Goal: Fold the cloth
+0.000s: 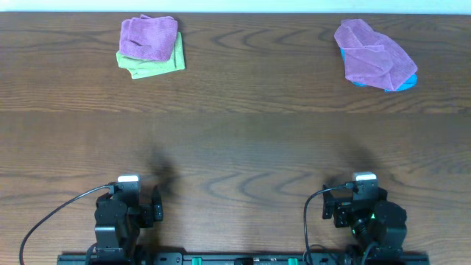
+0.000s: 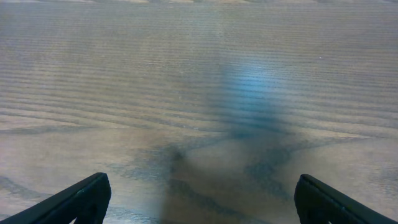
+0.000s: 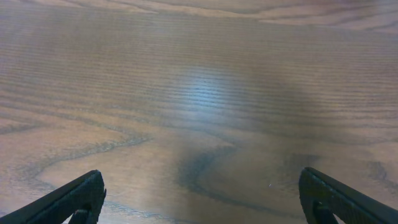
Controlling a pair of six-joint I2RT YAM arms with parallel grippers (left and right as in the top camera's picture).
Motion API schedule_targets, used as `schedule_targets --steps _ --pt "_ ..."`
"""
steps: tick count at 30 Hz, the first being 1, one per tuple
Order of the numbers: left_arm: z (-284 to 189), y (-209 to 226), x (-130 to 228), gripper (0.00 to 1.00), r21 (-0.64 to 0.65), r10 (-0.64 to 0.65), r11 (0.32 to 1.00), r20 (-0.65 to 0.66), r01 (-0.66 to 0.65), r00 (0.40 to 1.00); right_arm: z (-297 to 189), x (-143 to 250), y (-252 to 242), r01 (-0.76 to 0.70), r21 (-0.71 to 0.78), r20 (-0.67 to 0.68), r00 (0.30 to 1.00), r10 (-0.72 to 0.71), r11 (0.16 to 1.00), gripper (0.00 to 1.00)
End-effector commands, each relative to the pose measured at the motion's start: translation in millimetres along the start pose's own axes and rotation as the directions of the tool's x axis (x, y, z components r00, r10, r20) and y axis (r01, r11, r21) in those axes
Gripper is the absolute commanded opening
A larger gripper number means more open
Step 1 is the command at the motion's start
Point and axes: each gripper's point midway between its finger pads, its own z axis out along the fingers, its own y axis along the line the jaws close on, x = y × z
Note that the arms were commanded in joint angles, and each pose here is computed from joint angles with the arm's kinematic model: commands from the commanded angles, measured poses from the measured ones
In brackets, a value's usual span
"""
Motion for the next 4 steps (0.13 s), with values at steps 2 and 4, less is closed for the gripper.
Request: schedule_targets --steps 2,4 --pt "4.5 1.9 14.7 0.95 -0.011 0.023 1.0 -0.046 -0.023 0.999 1.9 3.1 -2.5 0.013 0.012 -0.002 1.0 -0.013 1.0 0.99" --pt "4.6 1.9 14.8 0.95 -0.011 0.023 1.0 -0.046 -0.023 0.999 1.9 3.1 -2.5 0.013 0.012 -0.002 1.0 -0.013 1.0 0.99"
